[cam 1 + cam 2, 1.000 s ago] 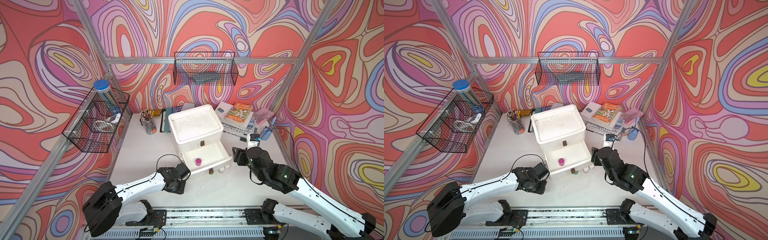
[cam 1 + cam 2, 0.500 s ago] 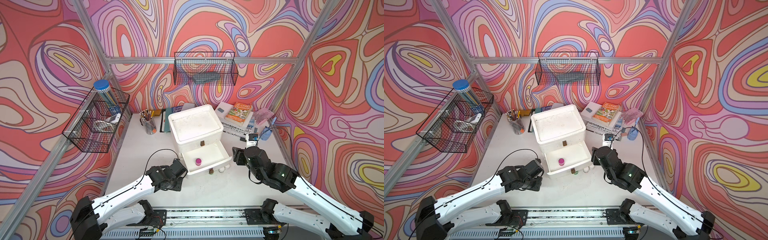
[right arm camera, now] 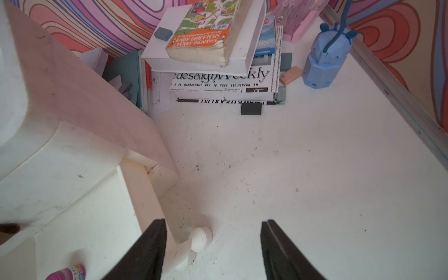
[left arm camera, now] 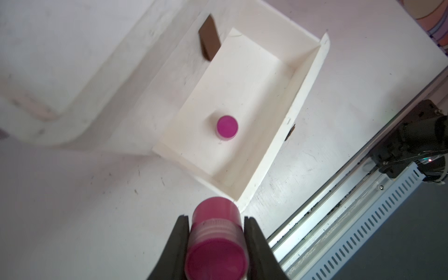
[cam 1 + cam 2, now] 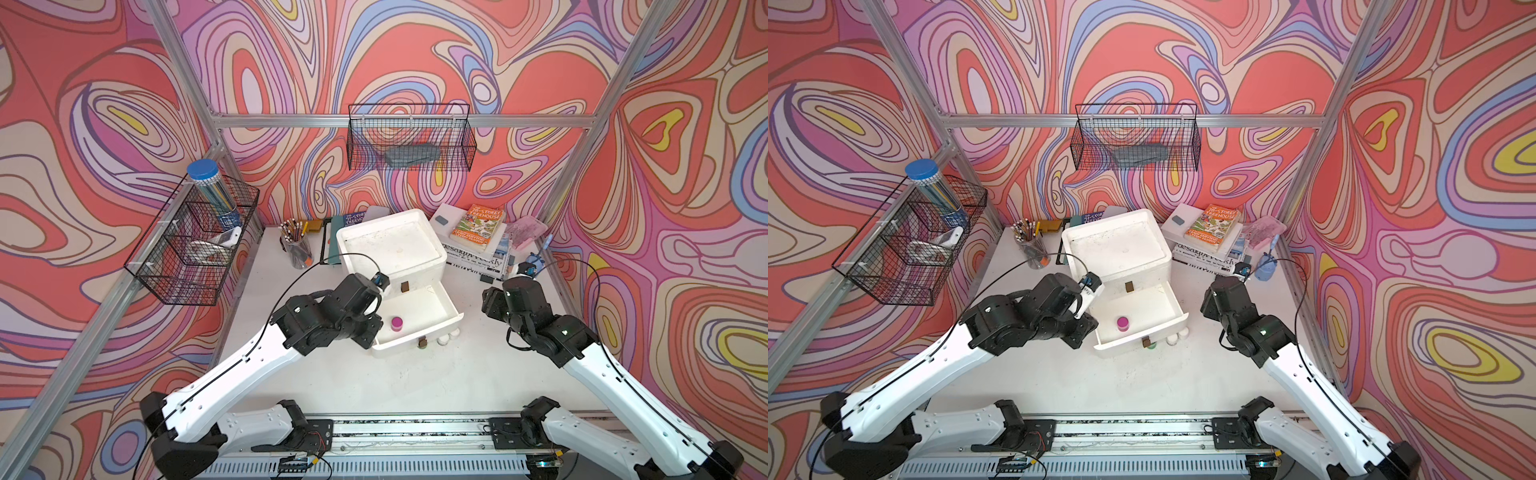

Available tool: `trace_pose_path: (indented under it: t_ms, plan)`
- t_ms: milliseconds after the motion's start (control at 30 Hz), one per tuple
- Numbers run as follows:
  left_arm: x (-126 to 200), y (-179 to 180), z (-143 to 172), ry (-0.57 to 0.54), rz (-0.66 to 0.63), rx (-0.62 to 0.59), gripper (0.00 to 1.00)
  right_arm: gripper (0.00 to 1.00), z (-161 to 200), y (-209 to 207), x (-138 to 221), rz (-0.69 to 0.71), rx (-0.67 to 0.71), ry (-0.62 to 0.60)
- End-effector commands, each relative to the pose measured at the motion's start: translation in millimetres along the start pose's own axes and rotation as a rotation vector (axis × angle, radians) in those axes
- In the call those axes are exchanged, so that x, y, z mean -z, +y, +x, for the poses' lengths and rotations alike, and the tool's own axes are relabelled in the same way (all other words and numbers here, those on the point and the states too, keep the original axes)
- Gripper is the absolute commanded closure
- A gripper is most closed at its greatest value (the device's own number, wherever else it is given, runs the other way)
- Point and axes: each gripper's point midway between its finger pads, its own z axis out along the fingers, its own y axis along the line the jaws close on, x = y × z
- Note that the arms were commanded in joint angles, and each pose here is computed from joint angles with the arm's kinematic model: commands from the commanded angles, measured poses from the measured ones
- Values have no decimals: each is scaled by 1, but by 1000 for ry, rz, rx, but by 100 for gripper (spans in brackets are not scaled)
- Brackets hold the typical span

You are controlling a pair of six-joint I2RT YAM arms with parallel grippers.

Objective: Put the paint cans in the drawer according to color
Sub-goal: Pick up the paint can at the center of the board, then place the paint can in the storage box.

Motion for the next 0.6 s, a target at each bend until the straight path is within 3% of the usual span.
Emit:
trace_pose_path:
  t_ms: [0, 100, 233, 567]
  plan:
    - [-20, -29, -31, -6, 132, -329, 87, 35, 22, 4, -5, -51, -32, 107]
    - [-42, -42, -49, 31, 196, -463, 87, 35, 22, 4, -1, -67, -49, 98]
    - [-71, -53, -69, 46, 238, -551, 87, 35, 23, -5, 7, -58, -79, 71]
    - [-139, -55, -65, 165, 211, -707, 85, 35, 27, -25, 24, -26, -134, 37]
